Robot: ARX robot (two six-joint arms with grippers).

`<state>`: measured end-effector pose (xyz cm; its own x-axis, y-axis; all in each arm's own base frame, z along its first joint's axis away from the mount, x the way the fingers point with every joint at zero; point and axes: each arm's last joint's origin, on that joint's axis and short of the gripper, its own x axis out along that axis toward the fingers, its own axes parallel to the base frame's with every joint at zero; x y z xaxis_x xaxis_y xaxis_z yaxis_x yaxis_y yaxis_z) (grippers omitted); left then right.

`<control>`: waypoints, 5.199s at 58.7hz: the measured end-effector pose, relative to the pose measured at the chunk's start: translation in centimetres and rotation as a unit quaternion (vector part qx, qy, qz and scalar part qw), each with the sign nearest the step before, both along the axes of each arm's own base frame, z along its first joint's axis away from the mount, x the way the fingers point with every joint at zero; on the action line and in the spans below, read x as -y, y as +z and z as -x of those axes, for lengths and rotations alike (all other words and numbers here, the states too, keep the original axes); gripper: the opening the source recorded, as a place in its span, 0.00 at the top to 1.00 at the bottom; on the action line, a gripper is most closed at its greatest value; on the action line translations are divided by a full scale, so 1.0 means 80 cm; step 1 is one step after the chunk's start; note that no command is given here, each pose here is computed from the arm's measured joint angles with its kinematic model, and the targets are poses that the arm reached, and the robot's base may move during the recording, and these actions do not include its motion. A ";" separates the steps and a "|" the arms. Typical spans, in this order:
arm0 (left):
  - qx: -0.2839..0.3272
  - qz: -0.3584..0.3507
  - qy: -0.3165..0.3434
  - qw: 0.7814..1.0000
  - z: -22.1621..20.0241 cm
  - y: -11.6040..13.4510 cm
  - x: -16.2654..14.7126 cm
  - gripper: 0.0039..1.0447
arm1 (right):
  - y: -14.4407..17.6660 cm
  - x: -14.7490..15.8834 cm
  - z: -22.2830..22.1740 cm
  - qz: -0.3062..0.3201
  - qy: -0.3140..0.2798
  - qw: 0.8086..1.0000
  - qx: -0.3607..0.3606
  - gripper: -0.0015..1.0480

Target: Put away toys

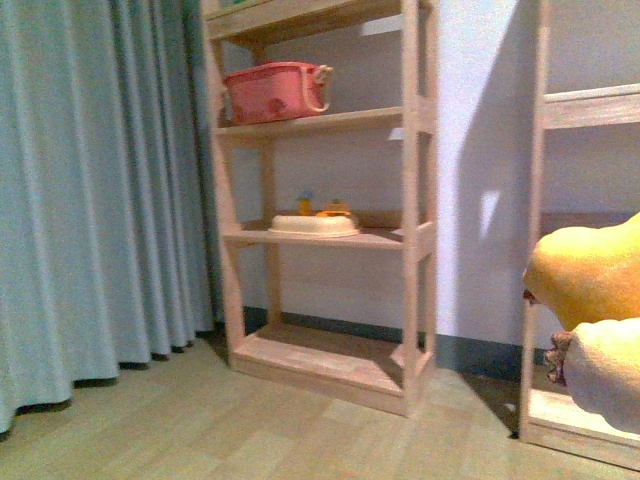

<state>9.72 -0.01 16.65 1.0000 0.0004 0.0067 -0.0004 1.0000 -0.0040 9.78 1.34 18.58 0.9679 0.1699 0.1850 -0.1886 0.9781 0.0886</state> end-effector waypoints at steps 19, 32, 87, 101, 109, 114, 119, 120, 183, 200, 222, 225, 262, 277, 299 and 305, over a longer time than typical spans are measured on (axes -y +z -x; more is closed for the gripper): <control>0.000 0.000 0.000 1.000 0.000 0.000 0.000 0.06 | 0.000 0.000 0.000 0.000 0.000 1.000 0.000 0.93; 0.000 0.000 -0.002 1.000 0.000 0.000 0.000 0.06 | 0.000 0.000 0.000 0.000 -0.002 1.000 0.000 0.93; 0.000 0.000 0.001 1.000 0.000 0.000 0.000 0.06 | 0.000 -0.001 0.000 0.001 0.006 1.000 0.000 0.93; 0.000 0.000 -0.001 1.000 0.000 0.000 0.000 0.06 | 0.000 0.000 0.000 0.000 0.001 1.000 0.000 0.93; 0.000 0.000 -0.001 1.000 0.000 0.000 0.000 0.06 | 0.000 0.000 0.000 0.000 0.001 1.000 0.000 0.93; 0.000 0.000 0.000 1.000 0.000 0.000 0.000 0.06 | 0.000 0.000 0.000 0.000 0.001 1.000 0.000 0.93; 0.000 0.000 0.000 1.000 0.000 0.000 0.000 0.06 | 0.000 0.000 0.000 0.000 0.001 1.000 0.000 0.93; 0.000 0.000 -0.001 1.000 0.000 0.000 0.000 0.06 | 0.000 0.000 0.000 0.000 0.001 1.000 0.000 0.93; 0.000 0.000 0.000 1.000 0.000 0.000 0.000 0.06 | -0.001 0.000 0.000 0.003 -0.005 1.000 -0.009 0.93; 0.000 0.000 -0.001 1.000 0.000 0.000 0.000 0.06 | 0.072 -0.003 -0.005 0.021 -0.048 0.999 -0.010 0.93; 0.000 0.000 -0.001 1.000 0.000 0.000 0.000 0.06 | 0.215 -0.051 -0.003 0.030 0.016 0.994 0.105 0.93; 0.000 0.000 -0.001 1.000 0.000 0.000 0.000 0.06 | 0.227 -0.055 -0.003 0.035 0.024 0.993 0.113 0.93; 0.000 0.000 -0.001 1.000 0.000 0.000 0.000 0.06 | 0.395 -0.063 -0.132 0.027 0.011 0.987 0.157 0.93; 0.000 0.000 -0.001 1.000 0.000 0.000 0.000 0.06 | 0.432 -0.072 -0.192 -0.010 0.023 0.990 0.138 0.93; 0.000 0.000 0.000 1.000 0.000 0.000 0.000 0.06 | 0.453 -0.080 -0.267 -0.101 0.089 0.987 0.082 0.93; 0.000 0.000 -0.001 1.000 0.000 0.000 0.000 0.06 | 0.453 -0.084 -0.284 -0.126 0.102 0.985 0.061 0.93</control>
